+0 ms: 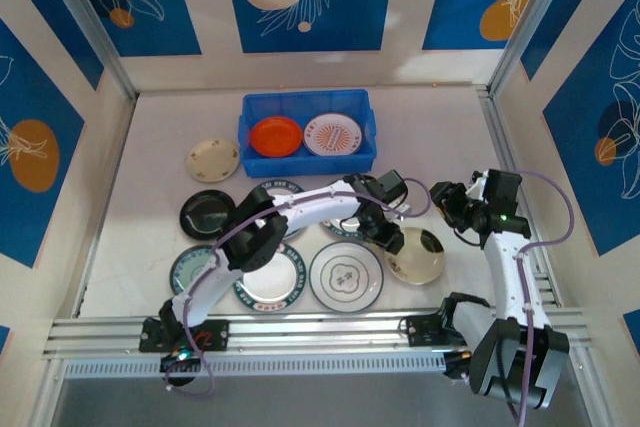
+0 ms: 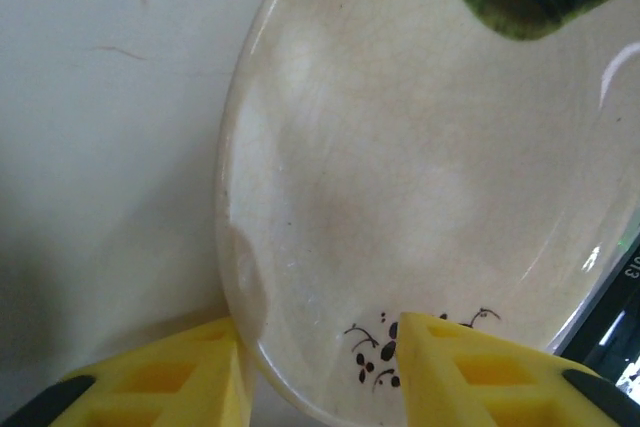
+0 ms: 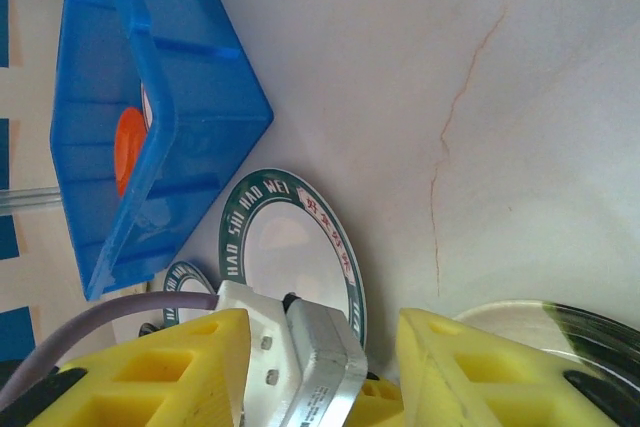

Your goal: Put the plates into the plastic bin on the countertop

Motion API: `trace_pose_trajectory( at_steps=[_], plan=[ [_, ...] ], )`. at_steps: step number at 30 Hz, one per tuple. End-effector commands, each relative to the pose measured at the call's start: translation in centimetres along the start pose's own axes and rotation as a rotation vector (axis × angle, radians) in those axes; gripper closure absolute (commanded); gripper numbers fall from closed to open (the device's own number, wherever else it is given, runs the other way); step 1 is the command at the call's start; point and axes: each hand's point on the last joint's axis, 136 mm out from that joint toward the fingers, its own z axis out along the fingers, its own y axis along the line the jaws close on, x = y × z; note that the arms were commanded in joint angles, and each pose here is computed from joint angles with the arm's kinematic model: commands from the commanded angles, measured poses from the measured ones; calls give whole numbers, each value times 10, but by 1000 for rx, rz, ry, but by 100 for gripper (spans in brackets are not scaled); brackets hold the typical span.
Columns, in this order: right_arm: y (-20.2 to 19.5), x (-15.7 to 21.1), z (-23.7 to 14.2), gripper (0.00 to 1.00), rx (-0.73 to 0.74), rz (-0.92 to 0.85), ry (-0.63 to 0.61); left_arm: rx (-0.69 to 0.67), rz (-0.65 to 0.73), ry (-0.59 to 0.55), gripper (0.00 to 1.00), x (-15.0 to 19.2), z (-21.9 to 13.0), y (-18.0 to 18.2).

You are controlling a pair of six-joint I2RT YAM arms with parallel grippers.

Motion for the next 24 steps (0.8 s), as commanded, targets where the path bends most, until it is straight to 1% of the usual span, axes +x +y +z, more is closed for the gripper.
trace_pose_trajectory(
  at_steps=[1,6,10,17,20,22,24],
  plan=[
    [-1,5,2,56,-17,-5,20,-8,15,47,62,8,7,-3],
    [-3,6,2,56,-15,-6,23,-10,13,49,71,6,10,-2],
    [-1,5,2,56,-20,-6,20,-13,12,41,81,3,8,-1],
    [8,-4,-2,56,-32,-16,-3,-6,13,-5,89,-11,-2,-2],
    [13,-12,-4,56,-34,-17,-21,9,13,-25,94,-18,-8,-2],
    [17,-19,-7,56,-39,-19,-37,18,4,-43,100,-24,-13,-1],
    [22,-28,-10,56,-43,-22,-65,34,-14,-72,100,-32,-23,0]
  ],
)
